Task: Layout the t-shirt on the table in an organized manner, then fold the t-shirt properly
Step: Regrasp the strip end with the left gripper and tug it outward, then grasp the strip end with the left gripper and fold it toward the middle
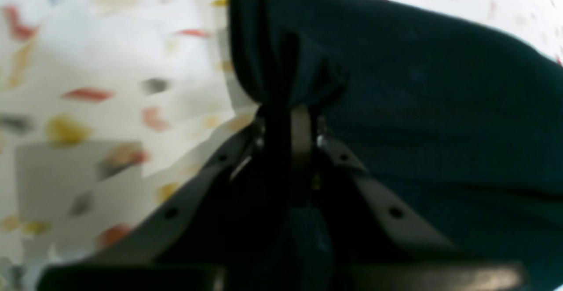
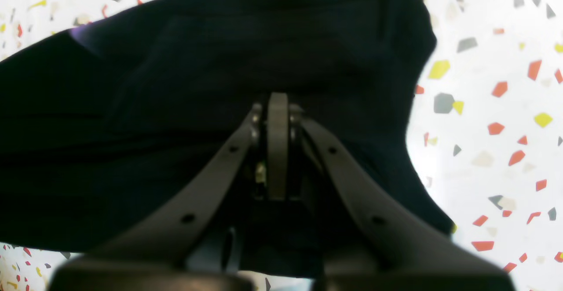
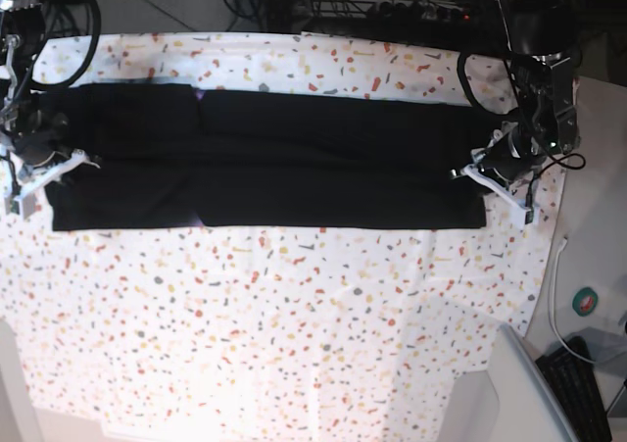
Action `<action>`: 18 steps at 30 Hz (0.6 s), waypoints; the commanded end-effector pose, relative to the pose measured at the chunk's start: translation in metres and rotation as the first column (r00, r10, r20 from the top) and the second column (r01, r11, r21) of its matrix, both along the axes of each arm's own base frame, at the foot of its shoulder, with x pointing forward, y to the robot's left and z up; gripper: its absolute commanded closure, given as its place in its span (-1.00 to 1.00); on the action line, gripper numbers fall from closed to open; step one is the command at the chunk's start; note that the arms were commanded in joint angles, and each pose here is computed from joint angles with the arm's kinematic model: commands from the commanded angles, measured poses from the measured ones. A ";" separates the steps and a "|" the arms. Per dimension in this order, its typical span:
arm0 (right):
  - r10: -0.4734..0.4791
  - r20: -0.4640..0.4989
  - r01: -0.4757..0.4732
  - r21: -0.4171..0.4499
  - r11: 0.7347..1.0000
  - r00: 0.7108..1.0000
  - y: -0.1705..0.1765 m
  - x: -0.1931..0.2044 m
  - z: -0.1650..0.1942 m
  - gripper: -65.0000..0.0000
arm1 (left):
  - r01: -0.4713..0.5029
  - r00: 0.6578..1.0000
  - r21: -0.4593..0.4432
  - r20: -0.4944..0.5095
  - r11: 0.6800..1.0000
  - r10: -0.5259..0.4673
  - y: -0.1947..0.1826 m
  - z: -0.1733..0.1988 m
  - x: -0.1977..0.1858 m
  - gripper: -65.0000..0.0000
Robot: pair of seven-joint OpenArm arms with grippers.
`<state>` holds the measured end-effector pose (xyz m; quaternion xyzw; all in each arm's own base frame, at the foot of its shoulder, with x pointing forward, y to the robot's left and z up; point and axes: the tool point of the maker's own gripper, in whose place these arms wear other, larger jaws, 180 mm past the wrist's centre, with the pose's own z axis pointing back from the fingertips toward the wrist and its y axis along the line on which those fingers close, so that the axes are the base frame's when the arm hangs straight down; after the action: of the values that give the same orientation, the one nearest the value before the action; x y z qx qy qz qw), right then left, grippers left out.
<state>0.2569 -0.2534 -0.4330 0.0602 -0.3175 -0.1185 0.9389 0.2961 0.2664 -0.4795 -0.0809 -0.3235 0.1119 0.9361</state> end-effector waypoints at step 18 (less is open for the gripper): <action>0.005 0.050 -0.004 -0.014 1.000 0.999 -0.005 0.012 0.013 1.00 | 0.097 0.991 0.037 0.088 0.995 -0.100 -0.077 0.077 0.015 1.00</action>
<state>0.2583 -0.2535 -0.4322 0.0604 -0.3191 -0.1184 0.9383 0.3008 0.1881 -0.4155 -0.0867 -0.3416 0.0588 0.9340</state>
